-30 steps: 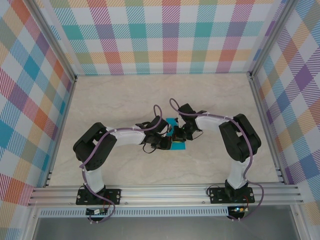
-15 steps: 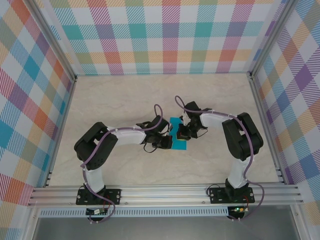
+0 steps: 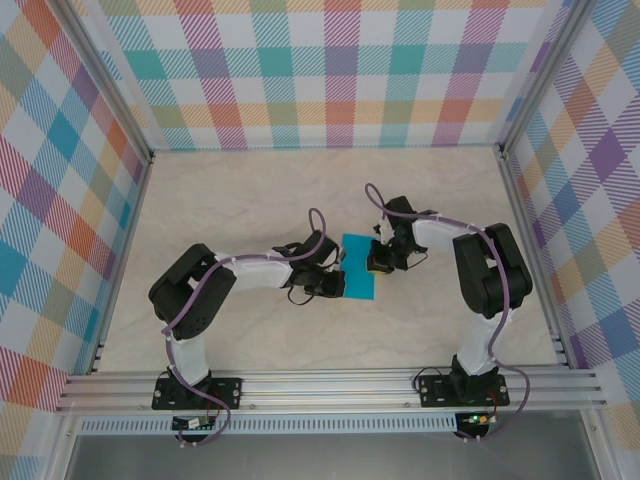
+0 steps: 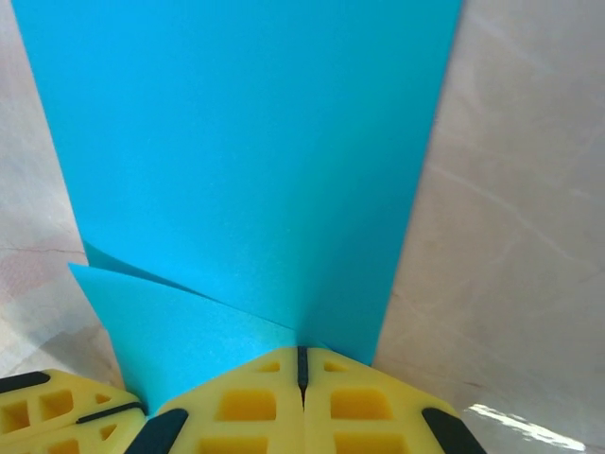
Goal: Fold a paper plane with a square sheet of paper (fold left side to right side)
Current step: Fold the triangle a second time at the center of the table.
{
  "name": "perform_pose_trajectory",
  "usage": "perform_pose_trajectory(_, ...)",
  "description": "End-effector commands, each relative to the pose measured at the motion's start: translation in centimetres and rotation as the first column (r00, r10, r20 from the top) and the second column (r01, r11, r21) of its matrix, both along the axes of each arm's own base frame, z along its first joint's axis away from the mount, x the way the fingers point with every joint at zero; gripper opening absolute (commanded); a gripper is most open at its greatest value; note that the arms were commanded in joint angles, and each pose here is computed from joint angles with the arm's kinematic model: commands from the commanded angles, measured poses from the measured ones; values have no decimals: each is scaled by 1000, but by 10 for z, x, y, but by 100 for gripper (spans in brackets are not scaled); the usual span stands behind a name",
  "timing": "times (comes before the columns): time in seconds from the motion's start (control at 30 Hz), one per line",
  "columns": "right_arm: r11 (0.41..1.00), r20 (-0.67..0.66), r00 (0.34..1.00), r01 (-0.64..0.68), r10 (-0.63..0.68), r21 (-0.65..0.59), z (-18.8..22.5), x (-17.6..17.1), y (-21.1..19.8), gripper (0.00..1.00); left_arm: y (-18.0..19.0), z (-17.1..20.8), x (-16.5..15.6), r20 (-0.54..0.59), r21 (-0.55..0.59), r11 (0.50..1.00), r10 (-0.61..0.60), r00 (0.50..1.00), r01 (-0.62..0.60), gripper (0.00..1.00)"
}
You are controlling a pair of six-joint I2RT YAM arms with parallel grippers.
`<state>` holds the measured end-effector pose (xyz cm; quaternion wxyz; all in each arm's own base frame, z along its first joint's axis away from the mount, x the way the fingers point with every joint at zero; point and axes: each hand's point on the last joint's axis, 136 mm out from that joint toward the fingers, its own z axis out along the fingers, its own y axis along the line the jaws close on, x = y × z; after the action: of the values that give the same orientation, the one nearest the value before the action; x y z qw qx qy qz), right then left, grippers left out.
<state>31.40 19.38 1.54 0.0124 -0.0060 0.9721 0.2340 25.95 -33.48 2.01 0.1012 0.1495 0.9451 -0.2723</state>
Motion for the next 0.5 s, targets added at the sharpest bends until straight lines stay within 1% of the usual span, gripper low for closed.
perform_pose_trajectory(0.0,995,17,1000,16,-15,-98,-7,11,-25,1,28,-31,-20,-99,130,992,17,995,-4,0)
perform_pose_trajectory(0.2,994,9,1000,13,-12,-112,-9,11,-28,1,27,-29,-20,-96,123,992,13,995,-1,0)
perform_pose_trajectory(0.47,996,-17,1000,15,-16,-87,-18,5,-24,1,29,-26,-31,-108,99,994,-25,994,36,0)
